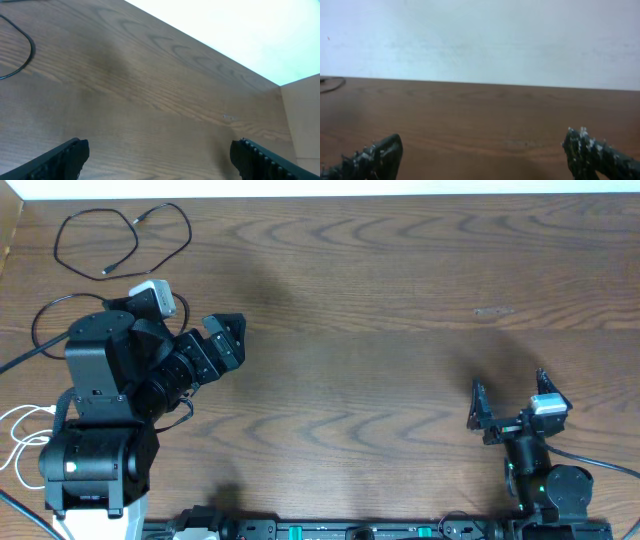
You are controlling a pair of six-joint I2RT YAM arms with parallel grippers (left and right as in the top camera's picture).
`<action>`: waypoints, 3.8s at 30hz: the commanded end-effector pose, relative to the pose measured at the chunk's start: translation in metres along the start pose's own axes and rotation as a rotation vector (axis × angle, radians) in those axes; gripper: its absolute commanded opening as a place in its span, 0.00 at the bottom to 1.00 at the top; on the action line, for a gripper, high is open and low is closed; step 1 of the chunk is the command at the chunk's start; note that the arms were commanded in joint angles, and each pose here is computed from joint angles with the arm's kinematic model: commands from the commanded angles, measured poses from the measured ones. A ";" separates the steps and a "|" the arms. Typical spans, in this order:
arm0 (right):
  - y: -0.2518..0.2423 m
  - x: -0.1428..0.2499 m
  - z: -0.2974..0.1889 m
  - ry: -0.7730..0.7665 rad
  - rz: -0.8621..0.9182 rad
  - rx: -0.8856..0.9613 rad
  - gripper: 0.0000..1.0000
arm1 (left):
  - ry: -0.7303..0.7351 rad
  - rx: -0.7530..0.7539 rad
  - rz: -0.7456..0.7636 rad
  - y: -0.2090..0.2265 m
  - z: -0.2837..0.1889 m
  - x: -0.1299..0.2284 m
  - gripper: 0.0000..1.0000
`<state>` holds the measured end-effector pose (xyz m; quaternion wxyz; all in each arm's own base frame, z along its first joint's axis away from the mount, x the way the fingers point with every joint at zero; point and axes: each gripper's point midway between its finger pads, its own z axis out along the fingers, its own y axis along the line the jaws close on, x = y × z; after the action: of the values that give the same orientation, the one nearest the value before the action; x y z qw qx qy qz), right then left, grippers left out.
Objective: Untangle cables
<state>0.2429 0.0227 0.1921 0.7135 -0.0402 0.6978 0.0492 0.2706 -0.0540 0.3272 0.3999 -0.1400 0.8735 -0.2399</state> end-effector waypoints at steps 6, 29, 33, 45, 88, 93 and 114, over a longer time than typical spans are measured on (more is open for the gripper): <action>-0.003 0.014 0.002 0.009 -0.023 0.008 0.99 | -0.015 -0.001 0.006 -0.002 -0.003 -0.004 0.96; -0.019 0.034 0.000 0.092 0.034 0.088 0.99 | -0.015 -0.001 0.006 -0.002 -0.003 -0.004 0.96; -0.022 0.035 0.000 0.092 0.034 0.097 0.99 | -0.015 -0.001 0.006 -0.002 -0.003 -0.004 0.96; -0.018 0.035 0.000 0.092 0.047 0.084 0.99 | -0.015 -0.001 0.006 -0.002 -0.003 -0.004 0.96; -0.018 0.034 0.000 0.091 0.032 0.083 0.99 | -0.015 -0.001 0.006 -0.002 -0.003 -0.004 0.96; -0.018 0.034 0.000 0.091 0.032 0.083 0.99 | -0.015 -0.001 0.006 -0.002 -0.003 -0.004 0.96; -0.018 0.034 0.000 0.091 0.032 0.083 0.99 | 0.108 -0.070 0.001 0.017 -0.003 0.030 0.96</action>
<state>0.2463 0.0059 0.1583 0.6813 -0.0042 0.7313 0.0316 0.2531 -0.0538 0.3061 0.3496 -0.1517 0.8954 -0.2302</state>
